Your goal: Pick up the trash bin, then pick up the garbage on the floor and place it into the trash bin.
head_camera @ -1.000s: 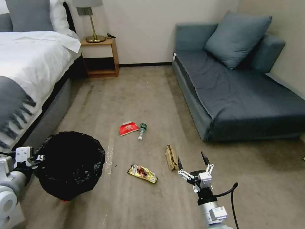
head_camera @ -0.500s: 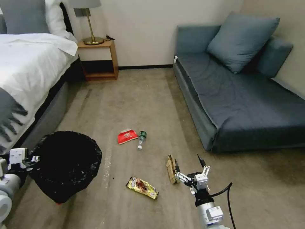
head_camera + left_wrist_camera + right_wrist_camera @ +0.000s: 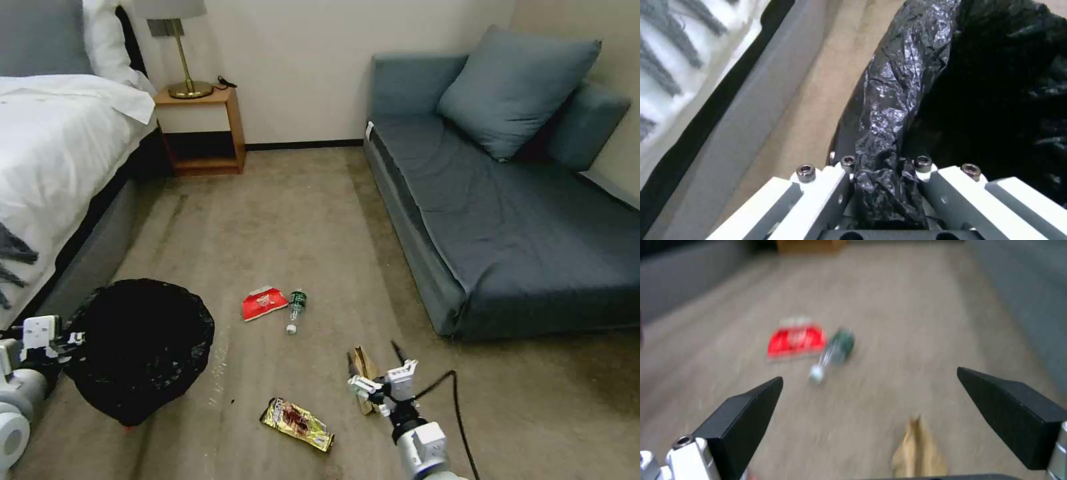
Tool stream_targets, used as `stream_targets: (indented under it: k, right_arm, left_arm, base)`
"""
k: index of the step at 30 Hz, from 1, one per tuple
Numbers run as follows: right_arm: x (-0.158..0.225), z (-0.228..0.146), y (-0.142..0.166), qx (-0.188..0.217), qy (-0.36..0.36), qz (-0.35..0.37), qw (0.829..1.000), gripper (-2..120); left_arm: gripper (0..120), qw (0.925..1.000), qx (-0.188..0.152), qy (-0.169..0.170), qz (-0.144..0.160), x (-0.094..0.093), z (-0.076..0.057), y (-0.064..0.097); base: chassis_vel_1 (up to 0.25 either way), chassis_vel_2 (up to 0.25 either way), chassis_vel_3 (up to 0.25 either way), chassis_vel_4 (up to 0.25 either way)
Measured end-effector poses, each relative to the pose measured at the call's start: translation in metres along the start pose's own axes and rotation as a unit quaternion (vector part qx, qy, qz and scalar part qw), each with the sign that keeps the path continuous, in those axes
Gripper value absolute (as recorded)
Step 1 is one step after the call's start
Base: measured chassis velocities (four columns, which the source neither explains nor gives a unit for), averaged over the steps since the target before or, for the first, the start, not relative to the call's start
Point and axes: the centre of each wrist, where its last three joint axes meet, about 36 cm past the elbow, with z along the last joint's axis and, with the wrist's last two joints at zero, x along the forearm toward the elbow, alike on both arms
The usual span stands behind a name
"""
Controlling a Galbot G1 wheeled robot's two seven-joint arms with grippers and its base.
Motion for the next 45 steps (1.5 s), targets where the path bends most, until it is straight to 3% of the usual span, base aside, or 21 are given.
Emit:
stream_targets:
  k: [9,19,28,37,45]
  right_arm:
    - [-0.074,0.015,-0.031,0.011,0.18,0.005,0.984,100]
    - [-0.125,0.045,-0.05,-0.008,0.254,0.012,0.967,97]
    - [-0.142,0.061,-0.052,-0.019,0.266,0.024,0.963,65]
    - [-0.14,0.072,-0.058,0.02,0.262,0.035,0.964,30]
    - [-0.133,0.068,-0.057,0.022,0.247,0.036,0.968,3]
  left_arm:
    - [7,1.0,-0.004,0.004,0.003,0.003,0.004,-0.001]
    - [7,0.9999,-0.004,0.008,0.01,0.005,0.008,-0.009]
    - [7,0.9999,-0.004,0.009,0.013,0.006,0.009,-0.013]
    - [7,0.9998,0.003,0.009,0.015,0.006,0.01,-0.013]
    - [7,0.9998,0.009,0.011,0.016,0.008,0.013,-0.015]
  base:
    - [0.0,0.0,0.0,0.0]
    - [0.0,0.0,0.0,0.0]
    - [0.0,0.0,0.0,0.0]
    - [0.0,0.0,0.0,0.0]
    - [0.0,0.0,0.0,0.0]
